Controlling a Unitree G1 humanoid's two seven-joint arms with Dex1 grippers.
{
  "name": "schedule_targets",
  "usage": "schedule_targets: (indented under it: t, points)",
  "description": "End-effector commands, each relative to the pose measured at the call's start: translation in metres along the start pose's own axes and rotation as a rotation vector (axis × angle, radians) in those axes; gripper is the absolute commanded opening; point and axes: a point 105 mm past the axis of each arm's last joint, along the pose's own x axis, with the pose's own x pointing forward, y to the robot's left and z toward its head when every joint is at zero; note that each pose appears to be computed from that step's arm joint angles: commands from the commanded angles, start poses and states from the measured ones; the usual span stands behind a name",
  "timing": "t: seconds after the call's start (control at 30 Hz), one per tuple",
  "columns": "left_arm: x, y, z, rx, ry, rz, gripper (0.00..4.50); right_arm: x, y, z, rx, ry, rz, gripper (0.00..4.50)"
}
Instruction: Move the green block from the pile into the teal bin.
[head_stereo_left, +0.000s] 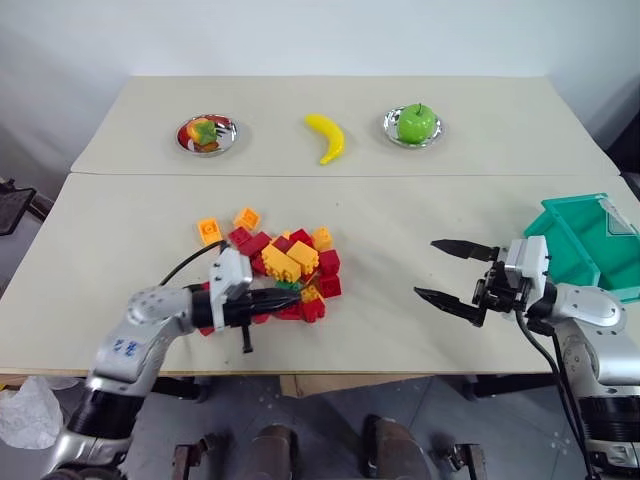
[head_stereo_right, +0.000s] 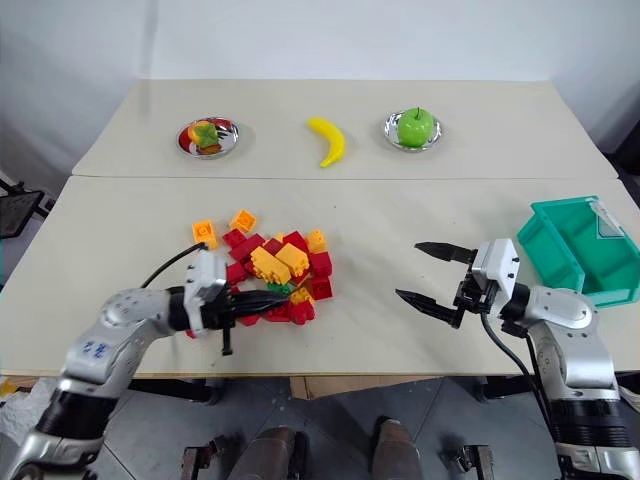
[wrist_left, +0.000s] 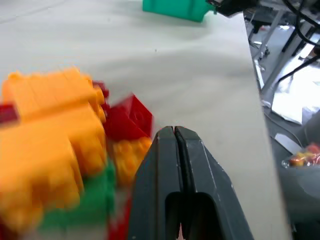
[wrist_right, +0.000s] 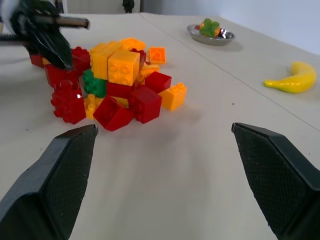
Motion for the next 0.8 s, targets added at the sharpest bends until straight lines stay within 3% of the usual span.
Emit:
schedule_targets:
  t: [0.03, 0.27, 0.57, 0.7, 0.8]
  points:
    - [0.007, 0.033, 0.008, 0.018, -0.021, 0.130, 0.03, 0.009, 0.003, 0.011, -0.043, -0.047, 0.005, 4.50]
    - [-0.022, 0.084, -0.001, 0.006, 0.037, 0.387, 0.03, 0.009, 0.002, 0.009, -0.042, -0.049, -0.013, 4.50]
    - [-0.016, 0.037, 0.025, 0.127, -0.086, 0.093, 0.03, 0.013, 0.004, 0.008, -0.042, -0.051, -0.001, 4.50]
    - [-0.030, 0.013, 0.021, 0.121, -0.060, -0.011, 0.03, 0.014, 0.004, 0.007, -0.040, -0.052, 0.007, 4.50]
    - [-0.050, 0.012, 0.019, 0.107, -0.030, 0.032, 0.03, 0.015, 0.004, 0.007, -0.038, -0.054, 0.013, 4.50]
